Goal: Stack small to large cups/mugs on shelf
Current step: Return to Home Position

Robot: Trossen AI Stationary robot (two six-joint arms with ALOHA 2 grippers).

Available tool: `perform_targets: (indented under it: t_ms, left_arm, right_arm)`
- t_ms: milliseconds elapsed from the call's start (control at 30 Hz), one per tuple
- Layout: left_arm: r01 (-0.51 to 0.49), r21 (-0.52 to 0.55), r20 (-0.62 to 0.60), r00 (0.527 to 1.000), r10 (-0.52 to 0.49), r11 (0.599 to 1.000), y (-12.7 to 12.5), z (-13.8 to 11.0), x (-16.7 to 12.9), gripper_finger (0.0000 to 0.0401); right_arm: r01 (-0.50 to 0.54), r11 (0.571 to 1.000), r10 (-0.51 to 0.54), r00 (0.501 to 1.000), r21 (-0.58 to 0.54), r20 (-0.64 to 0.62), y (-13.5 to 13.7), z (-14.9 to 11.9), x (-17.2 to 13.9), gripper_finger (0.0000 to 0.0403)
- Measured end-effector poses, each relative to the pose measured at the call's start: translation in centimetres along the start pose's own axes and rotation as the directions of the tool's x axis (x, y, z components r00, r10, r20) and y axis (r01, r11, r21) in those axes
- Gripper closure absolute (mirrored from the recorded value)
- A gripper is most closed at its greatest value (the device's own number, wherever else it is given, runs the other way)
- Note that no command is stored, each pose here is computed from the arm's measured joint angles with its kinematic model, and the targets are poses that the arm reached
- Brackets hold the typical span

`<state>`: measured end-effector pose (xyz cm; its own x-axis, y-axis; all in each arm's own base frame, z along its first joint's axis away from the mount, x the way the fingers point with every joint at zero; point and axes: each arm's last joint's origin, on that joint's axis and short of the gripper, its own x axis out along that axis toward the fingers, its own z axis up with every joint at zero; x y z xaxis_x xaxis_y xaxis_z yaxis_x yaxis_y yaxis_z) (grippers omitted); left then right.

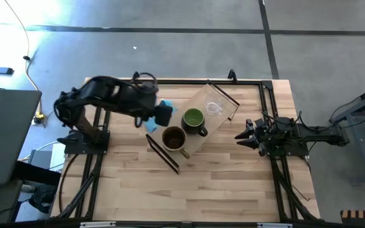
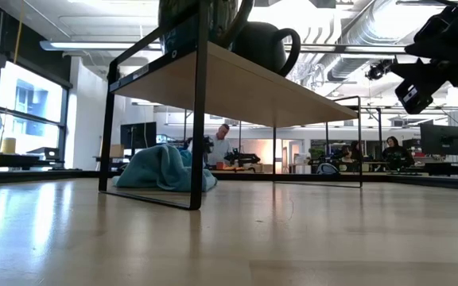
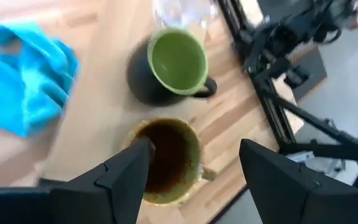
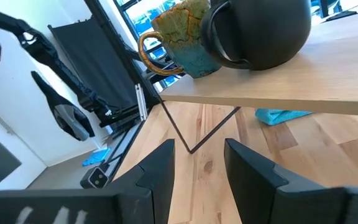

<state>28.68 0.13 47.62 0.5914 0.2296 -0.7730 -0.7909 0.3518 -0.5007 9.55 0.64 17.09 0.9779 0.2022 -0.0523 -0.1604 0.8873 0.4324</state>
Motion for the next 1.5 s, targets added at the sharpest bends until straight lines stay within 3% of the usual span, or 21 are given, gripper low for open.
perform_targets:
  t_ms: [200, 500, 767, 1200, 1500]
  left_arm:
    - [0.037, 0.070, 0.107, 0.993, -0.044, 0.997, 0.8, 0.5, -2.3, 0.0164]
    - [0.032, 0.337, 0.182, 0.978, -0.099, 0.941, 0.9, 1.0, -3.6, 0.0164]
    - [-0.032, 0.540, 0.236, 0.965, -0.114, 0.841, 1.4, 1.2, -4.9, 0.0164]
    - [-0.121, 0.771, 0.290, 0.940, -0.177, 0.625, 3.1, 1.6, -8.0, 0.0164]
    - [-0.145, 0.803, 0.340, 0.908, -0.245, 0.578, 5.3, 1.7, -11.6, 0.0164]
  right_arm:
    - [-0.024, 1.000, 0.024, 1.000, 0.008, -0.008, 0.1, 0.0, 0.0, 0.0272]
    - [-0.023, 0.998, 0.023, 1.000, 0.054, -0.002, 0.1, 0.1, 0.0, 0.0272]
    - [-0.023, 0.998, 0.022, 1.000, 0.056, 0.013, 0.1, 0.2, 0.0, 0.0272]
    - [-0.055, 0.997, 0.050, 0.996, 0.060, 0.071, 0.4, 0.8, 0.0, 0.0272]
    - [-0.103, 0.965, 0.178, 0.933, -0.240, 0.312, 1.7, 3.1, -0.7, 0.0272]
